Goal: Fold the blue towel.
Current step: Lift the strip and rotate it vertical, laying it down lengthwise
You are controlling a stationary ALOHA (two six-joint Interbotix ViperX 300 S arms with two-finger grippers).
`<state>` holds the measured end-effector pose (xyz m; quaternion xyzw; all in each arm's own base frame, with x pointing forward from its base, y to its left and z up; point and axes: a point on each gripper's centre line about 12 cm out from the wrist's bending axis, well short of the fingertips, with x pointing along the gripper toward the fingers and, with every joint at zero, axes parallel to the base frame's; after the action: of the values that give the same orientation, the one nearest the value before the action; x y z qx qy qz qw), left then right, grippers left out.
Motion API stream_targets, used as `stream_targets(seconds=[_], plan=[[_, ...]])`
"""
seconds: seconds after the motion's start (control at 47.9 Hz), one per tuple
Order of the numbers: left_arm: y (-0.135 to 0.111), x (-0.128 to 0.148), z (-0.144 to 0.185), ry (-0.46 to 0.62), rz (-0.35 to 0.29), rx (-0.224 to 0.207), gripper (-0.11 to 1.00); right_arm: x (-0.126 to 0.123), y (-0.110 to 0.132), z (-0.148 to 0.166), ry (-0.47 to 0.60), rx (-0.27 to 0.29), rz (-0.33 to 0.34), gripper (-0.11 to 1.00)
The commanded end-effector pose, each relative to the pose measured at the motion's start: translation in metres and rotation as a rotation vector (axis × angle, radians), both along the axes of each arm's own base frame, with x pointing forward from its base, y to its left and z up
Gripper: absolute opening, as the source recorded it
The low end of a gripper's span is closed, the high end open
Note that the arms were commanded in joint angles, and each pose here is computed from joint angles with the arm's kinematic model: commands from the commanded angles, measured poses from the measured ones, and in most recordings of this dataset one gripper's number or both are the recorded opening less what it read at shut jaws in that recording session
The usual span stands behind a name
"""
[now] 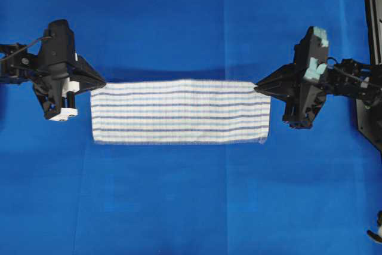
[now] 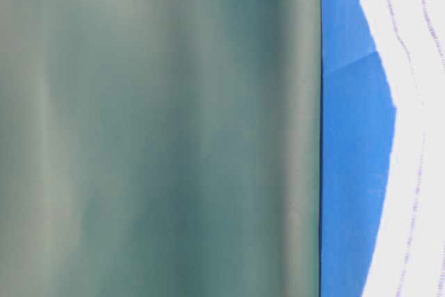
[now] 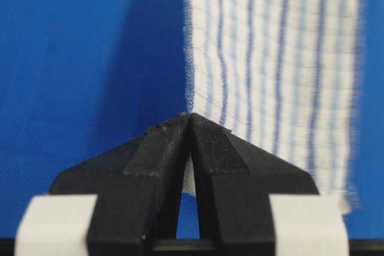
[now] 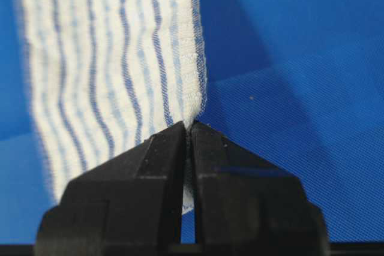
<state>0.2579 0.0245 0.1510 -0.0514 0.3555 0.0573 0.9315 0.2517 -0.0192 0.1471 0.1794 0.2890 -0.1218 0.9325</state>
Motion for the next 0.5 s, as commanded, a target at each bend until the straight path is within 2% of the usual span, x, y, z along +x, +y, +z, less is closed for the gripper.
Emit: stream_targets(seconds=[0.0, 0.209, 0.355, 0.48], plan=[[-0.001, 0.002, 0.012, -0.045, 0.0, -0.003, 0.02, 0.0, 0.0, 0.007, -0.019, 0.0, 0.004, 0.03], [-0.011, 0.003, 0.017, -0.067, -0.009, -0.037, 0.02, 0.006, 0.0, 0.012, -0.032, -0.001, 0.008, 0.03], [-0.028, 0.012, 0.025, -0.131, -0.005, -0.12, 0.02, 0.014, -0.014, 0.023, -0.049, -0.011, -0.025, 0.03], [-0.042, 0.018, 0.031, -0.189, -0.029, -0.166, 0.02, 0.02, -0.033, 0.032, -0.046, -0.037, -0.059, 0.03]])
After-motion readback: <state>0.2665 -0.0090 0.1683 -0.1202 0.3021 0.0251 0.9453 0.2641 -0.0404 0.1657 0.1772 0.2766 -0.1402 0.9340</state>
